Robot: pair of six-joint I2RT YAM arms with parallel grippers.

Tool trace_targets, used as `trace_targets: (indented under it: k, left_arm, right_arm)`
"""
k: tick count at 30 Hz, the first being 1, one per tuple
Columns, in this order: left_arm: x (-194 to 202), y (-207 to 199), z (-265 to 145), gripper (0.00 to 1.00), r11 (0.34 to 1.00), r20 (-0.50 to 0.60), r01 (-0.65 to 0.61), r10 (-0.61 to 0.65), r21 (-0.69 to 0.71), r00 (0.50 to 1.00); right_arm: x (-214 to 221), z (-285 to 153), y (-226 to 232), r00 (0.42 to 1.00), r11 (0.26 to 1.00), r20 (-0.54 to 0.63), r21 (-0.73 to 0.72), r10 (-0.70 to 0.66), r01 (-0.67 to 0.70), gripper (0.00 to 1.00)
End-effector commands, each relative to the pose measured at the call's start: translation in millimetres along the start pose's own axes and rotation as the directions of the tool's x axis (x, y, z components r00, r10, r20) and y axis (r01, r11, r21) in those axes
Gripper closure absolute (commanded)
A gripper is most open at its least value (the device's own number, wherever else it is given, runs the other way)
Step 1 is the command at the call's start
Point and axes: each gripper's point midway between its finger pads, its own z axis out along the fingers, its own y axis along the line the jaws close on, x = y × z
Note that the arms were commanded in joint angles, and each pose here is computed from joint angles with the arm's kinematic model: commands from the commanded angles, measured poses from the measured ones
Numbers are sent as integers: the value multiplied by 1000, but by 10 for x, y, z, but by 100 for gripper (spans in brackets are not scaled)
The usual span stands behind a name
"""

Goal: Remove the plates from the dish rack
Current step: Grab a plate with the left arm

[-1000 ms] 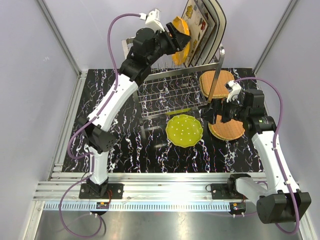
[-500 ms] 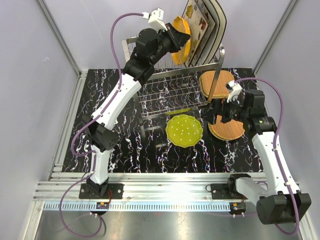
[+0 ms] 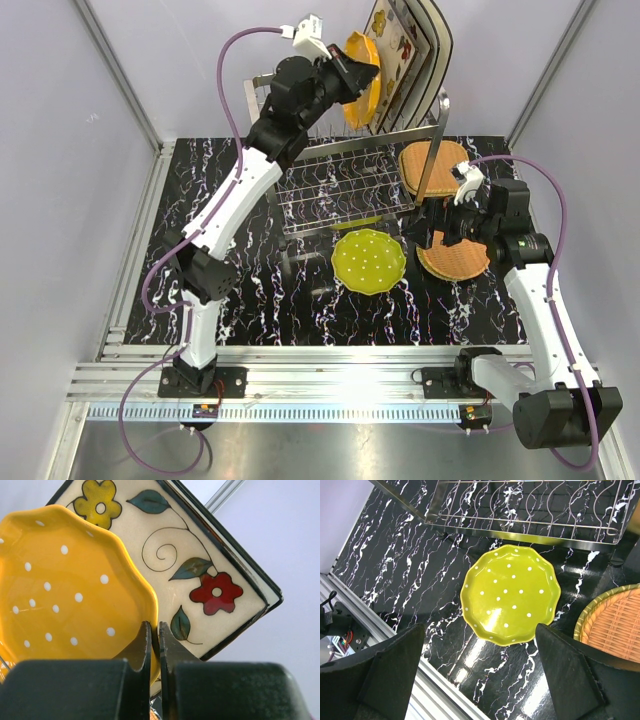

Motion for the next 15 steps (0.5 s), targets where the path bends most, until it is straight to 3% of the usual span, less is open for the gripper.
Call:
trace_targets:
  k: [1, 15]
  left_arm:
    - [-1088, -869, -408, 100, 973, 294, -29, -41, 230, 955]
    - [-1461, -1083, -589, 100, 945, 365, 1, -128, 328, 922]
  right_arm:
    - [-207, -66, 116, 997, 998, 63, -43, -52, 55, 0]
    - [-407, -155, 275, 974, 973, 118, -102, -195, 208, 0]
